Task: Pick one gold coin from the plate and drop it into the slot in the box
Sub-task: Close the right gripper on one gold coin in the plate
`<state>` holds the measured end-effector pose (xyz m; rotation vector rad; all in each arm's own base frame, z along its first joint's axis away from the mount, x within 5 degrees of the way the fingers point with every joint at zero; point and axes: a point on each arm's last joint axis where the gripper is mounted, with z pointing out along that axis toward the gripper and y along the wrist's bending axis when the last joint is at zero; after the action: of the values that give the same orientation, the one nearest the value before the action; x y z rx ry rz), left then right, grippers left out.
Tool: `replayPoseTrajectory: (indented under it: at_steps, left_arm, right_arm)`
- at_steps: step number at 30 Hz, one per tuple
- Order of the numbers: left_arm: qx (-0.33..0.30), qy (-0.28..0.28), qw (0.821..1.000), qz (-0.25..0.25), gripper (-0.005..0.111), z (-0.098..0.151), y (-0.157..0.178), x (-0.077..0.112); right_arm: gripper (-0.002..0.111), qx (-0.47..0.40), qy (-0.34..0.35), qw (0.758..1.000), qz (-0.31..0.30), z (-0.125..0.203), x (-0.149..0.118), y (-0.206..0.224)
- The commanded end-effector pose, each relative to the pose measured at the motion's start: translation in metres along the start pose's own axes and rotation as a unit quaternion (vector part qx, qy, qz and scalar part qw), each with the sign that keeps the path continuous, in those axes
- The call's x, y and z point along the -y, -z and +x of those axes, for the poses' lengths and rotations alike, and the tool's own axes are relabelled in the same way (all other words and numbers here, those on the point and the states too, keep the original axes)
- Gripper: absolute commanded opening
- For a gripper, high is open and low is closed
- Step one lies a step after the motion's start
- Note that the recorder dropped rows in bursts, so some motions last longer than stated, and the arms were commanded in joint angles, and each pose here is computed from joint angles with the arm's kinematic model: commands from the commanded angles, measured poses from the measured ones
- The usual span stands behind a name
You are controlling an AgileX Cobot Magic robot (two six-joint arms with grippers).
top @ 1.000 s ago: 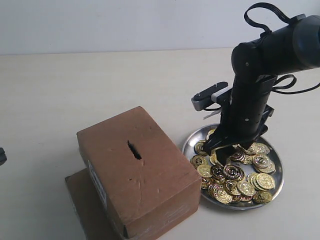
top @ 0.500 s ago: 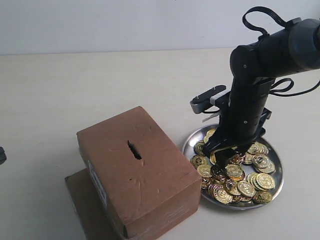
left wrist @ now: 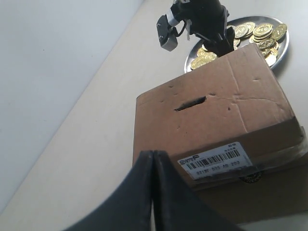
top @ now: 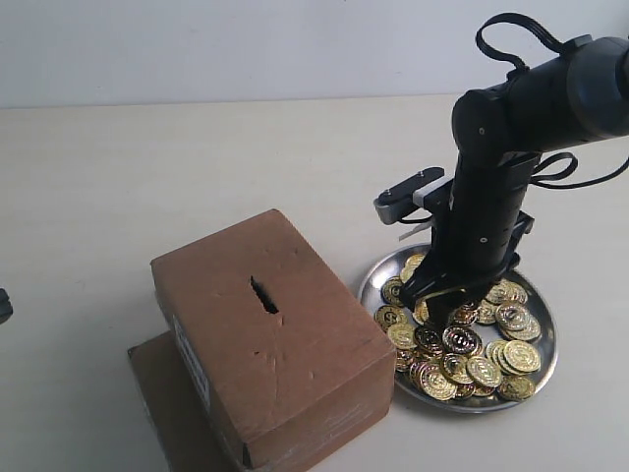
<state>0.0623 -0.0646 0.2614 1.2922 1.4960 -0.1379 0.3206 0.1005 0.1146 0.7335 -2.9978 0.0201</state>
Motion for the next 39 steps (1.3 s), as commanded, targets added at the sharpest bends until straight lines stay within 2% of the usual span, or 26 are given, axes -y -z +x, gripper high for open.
replayPoseTrajectory:
  at_steps: [1, 8, 22, 28, 33, 39]
  left_arm:
    - [0.004, 0.0, 1.0, 0.0, 0.0, 0.0, 0.0003, 0.0008]
    - [0.004, 0.0, 1.0, 0.0, 0.0, 0.0, 0.0003, 0.0008]
    - [0.004, 0.0, 1.0, 0.0, 0.0, 0.0, 0.0003, 0.0008]
    - [0.003, 0.0, 1.0, 0.001, 0.0, 0.0006, 0.0, 0.0013]
    - [-0.003, 0.001, 1.0, 0.005, 0.0, 0.0053, -0.002, 0.0045]
    - [0.007, -0.002, 1.0, -0.002, 0.0, 0.0049, 0.0018, 0.0051]
  right_arm:
    - [0.052, 0.001, 0.006, 1.0, 0.007, -0.0014, 0.0034, -0.0013]
    - [0.046, 0.001, 0.007, 1.0, 0.008, -0.0014, 0.0036, -0.0013]
    - [0.046, 0.015, 0.006, 1.0, 0.011, -0.001, 0.0037, 0.0081]
    - [0.04, 0.017, 0.005, 1.0, 0.014, -0.0031, 0.0045, 0.0063]
    - [0.041, 0.012, 0.001, 1.0, 0.029, -0.0029, 0.0075, 0.0055]
    - [0.049, 0.01, 0.001, 1.0, 0.029, -0.0026, 0.0074, 0.0055]
